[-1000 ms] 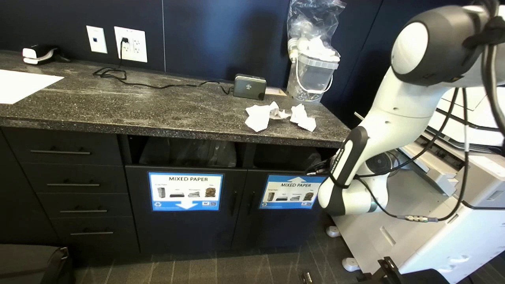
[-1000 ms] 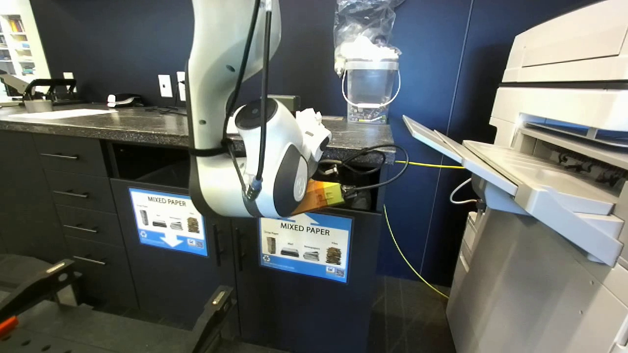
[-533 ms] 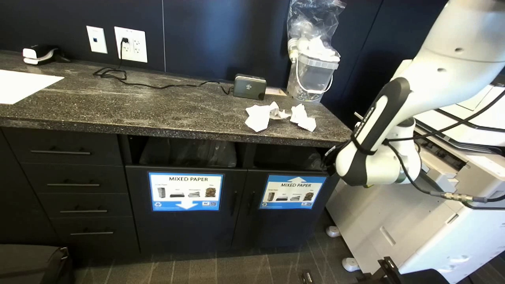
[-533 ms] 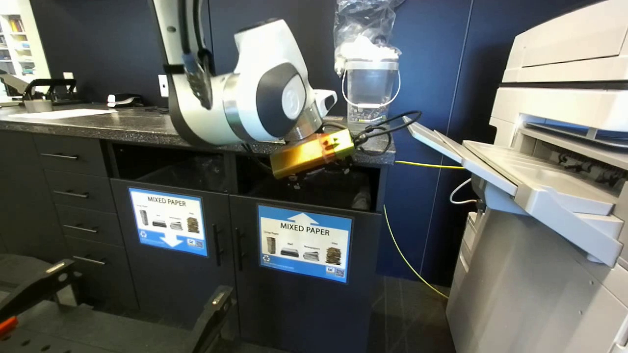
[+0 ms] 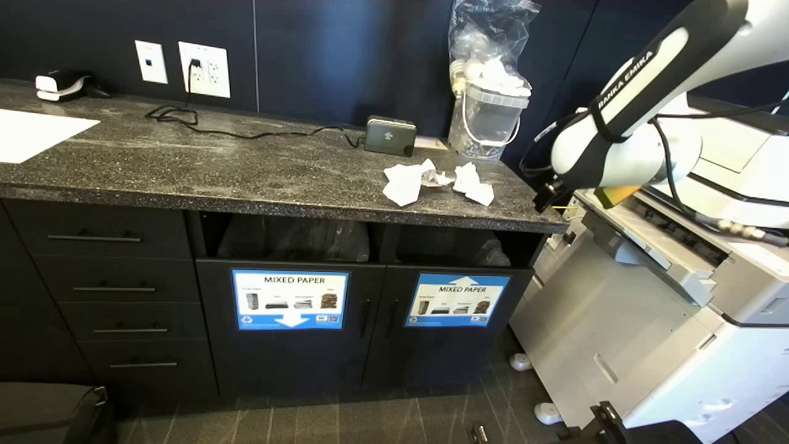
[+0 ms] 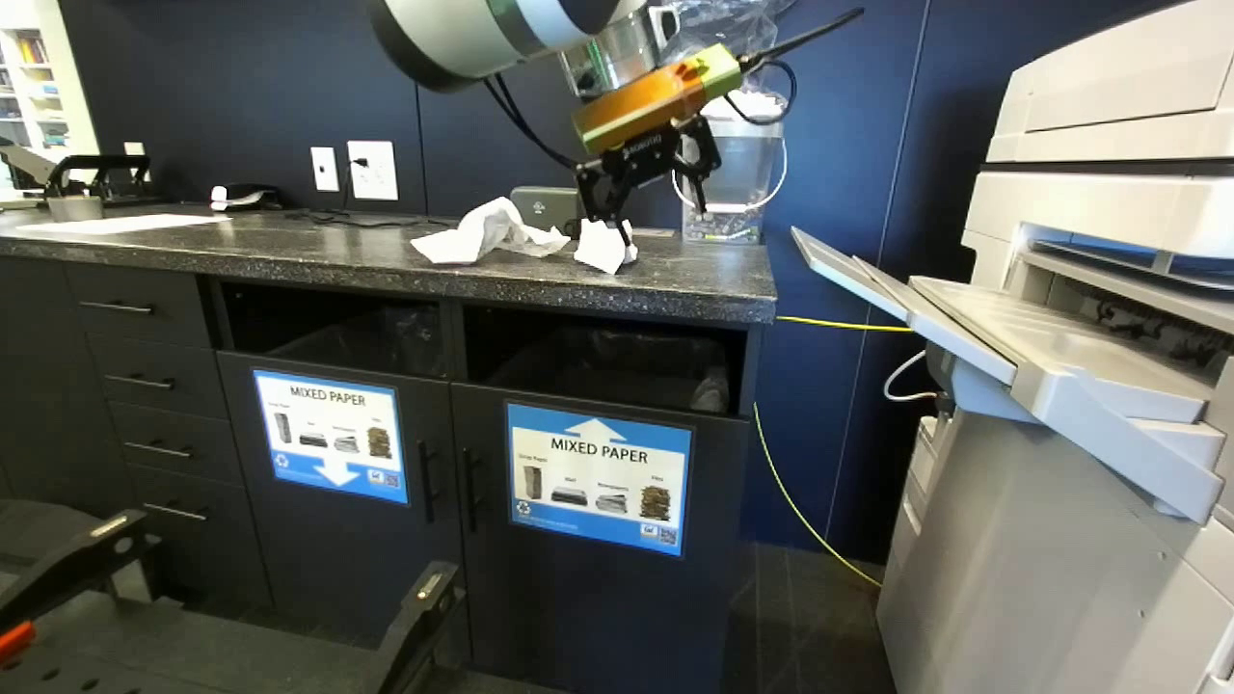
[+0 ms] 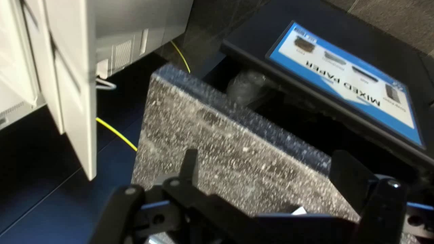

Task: Throw two of the papers on the tabletop into the bin on the right

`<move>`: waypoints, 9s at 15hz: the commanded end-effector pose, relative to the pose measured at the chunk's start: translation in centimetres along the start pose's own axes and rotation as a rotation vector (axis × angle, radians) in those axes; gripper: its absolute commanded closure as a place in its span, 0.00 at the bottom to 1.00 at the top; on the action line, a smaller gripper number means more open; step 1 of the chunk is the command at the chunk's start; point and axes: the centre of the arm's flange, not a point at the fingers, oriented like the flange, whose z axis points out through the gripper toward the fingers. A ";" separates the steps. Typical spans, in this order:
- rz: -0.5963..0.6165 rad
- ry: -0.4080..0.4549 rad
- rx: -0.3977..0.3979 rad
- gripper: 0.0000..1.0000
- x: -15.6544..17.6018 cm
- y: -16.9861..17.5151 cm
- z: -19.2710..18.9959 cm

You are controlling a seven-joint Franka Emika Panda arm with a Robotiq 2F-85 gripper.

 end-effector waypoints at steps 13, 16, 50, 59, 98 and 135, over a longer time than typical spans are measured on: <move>-0.230 -0.185 0.368 0.00 25.1 4.7 -6.8; -0.178 -0.246 0.338 0.00 26.3 6.1 -3.1; 0.187 -0.398 0.205 0.00 27.0 0.2 7.3; 0.445 -0.406 0.230 0.00 23.7 -1.0 8.6; 1.082 -0.557 0.356 0.00 19.5 0.4 7.3; 1.141 -0.818 0.329 0.97 15.6 -3.0 8.6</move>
